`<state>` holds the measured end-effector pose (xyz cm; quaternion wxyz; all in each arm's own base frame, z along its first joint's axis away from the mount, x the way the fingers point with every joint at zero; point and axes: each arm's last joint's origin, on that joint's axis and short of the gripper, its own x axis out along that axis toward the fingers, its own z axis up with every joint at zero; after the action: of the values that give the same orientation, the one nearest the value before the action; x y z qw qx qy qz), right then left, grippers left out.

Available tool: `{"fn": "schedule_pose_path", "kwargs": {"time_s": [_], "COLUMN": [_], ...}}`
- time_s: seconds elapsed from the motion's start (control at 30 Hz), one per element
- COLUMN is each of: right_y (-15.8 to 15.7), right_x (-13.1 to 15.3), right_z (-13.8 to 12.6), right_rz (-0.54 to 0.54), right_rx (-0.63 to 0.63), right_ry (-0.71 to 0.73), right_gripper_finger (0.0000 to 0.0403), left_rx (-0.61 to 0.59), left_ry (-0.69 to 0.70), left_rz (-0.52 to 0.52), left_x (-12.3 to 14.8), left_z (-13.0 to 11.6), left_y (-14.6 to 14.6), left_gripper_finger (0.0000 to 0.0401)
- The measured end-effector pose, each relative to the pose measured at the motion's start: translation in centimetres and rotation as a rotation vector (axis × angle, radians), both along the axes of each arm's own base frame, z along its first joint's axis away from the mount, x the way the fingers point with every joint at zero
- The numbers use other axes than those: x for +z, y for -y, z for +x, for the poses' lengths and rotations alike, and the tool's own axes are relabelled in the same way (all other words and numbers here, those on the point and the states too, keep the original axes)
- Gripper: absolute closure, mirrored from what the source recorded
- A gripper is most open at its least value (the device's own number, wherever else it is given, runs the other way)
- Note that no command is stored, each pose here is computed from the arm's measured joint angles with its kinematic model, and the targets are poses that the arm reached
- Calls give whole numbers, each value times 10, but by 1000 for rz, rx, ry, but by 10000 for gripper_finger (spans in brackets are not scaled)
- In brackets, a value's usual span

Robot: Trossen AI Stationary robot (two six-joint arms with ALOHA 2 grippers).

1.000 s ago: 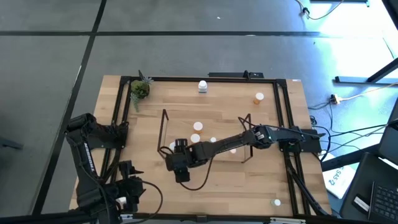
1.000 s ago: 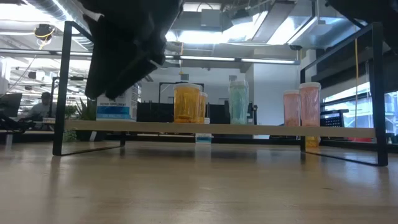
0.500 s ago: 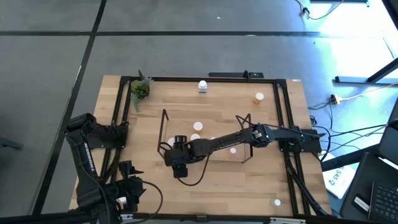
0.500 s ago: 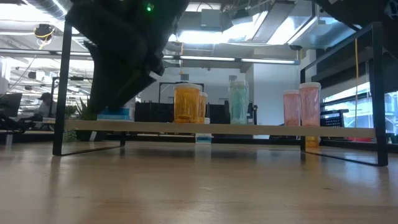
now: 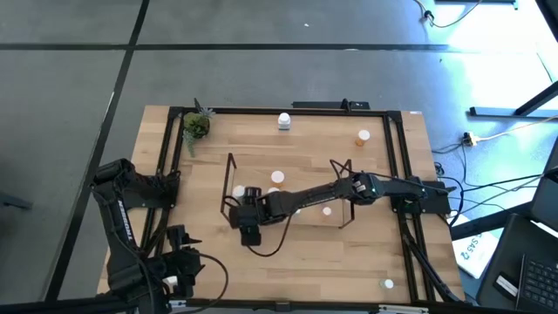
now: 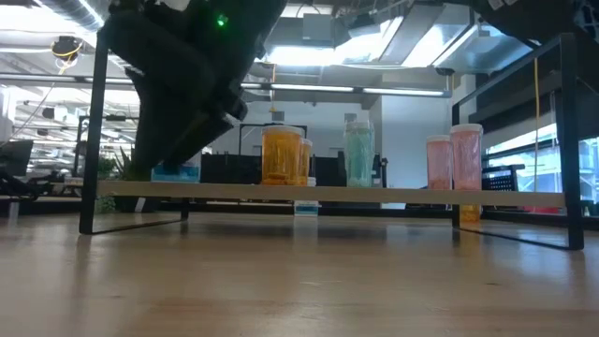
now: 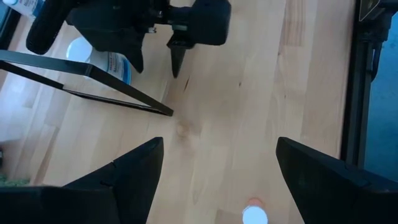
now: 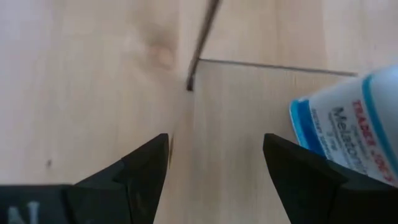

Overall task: Pick and place medicine bottles onto shelf by color
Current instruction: Adjust the white pill bottle on the shelf

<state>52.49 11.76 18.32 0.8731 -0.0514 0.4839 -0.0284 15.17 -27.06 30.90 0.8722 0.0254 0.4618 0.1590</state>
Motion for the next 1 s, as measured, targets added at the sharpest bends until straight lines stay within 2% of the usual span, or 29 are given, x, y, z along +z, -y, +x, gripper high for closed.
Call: {"fn": "schedule_pose_path", "kwargs": {"time_s": [0.23,0.57,0.77,1.0], "right_y": [1,1,4,14], "right_x": [4,4,5,6], "right_z": [6,7,7,9], "right_rz": [-49,-80,-154,-157], "right_rx": [35,38,-12,-45], "right_ry": [69,78,95,99], "right_gripper_finger": [139,139,139,139], "left_rx": [0,0,0,0], "left_ry": [0,0,0,0], "left_rz": [0,1,1,1], "left_x": [0,0,0,0], "left_z": [0,0,0,0], "left_y": [0,0,0,0], "left_gripper_finger": [95,95,95,95]}}
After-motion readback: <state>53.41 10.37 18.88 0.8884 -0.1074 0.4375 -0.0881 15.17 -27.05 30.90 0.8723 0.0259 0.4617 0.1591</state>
